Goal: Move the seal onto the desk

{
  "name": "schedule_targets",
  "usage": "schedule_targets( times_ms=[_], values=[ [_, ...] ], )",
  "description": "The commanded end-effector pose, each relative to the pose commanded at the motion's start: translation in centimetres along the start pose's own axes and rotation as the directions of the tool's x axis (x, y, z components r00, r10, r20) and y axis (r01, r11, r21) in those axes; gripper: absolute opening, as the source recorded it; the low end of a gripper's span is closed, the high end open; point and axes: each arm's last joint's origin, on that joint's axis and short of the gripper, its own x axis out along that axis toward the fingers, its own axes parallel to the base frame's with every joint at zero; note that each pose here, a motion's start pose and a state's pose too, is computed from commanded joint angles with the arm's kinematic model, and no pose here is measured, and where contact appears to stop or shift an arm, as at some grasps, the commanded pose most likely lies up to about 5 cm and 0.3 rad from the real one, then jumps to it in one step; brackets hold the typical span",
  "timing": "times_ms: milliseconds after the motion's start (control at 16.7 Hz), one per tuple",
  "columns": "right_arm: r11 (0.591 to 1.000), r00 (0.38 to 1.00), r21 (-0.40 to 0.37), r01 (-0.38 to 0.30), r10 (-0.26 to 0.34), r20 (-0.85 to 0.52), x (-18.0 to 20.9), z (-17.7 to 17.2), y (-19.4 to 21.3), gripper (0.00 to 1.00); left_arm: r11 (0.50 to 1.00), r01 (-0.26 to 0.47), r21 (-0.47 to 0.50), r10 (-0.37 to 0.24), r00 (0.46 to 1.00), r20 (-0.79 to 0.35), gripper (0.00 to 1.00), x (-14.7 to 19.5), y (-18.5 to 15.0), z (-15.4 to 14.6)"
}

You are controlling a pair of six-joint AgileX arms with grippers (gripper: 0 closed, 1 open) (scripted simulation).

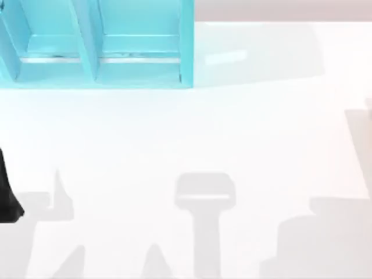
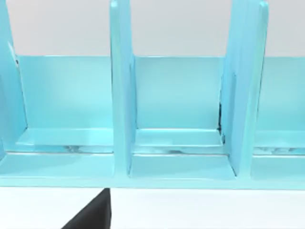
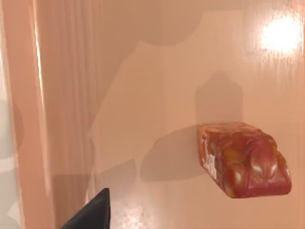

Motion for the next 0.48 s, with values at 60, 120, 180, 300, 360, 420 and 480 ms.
schedule_targets(
  times_ms=[60,120,180,300,360,420,480],
  values=[
    [1.0,0.997,-0.006,-0.021,0.021,-0.07,0.7,0.7,-0.8,1.0,1.0,0.0,0.0,0.0,1.0,0.0,1.0,0.0,0.0,0.0],
    [0.999,0.991,-0.011,-0.041,0.04,-0.129,1.3,1.3,-1.6,1.0,1.0,0.0,0.0,0.0,1.0,0.0,1.0,0.0,0.0,0.0],
    [0.998,0.983,-0.015,-0.059,0.055,-0.177,1.9,1.8,-2.3,1.0,1.0,0.0,0.0,0.0,1.0,0.0,1.0,0.0,0.0,0.0],
    [0.996,0.967,-0.022,-0.084,0.076,-0.243,2.6,2.4,-3.2,1.0,1.0,0.0,0.0,0.0,1.0,0.0,1.0,0.0,0.0,0.0],
    [0.995,0.962,-0.025,-0.092,0.082,-0.261,2.8,2.6,-3.5,1.0,1.0,0.0,0.0,0.0,1.0,0.0,1.0,0.0,0.0,0.0],
    [0.995,0.959,-0.027,-0.095,0.084,-0.27,2.8,2.7,-3.7,1.0,1.0,0.0,0.0,0.0,1.0,0.0,1.0,0.0,0.0,0.0],
    [0.995,0.959,-0.027,-0.095,0.085,-0.271,2.9,2.7,-3.7,1.0,1.0,0.0,0.0,0.0,1.0,0.0,1.0,0.0,0.0,0.0]
  ],
)
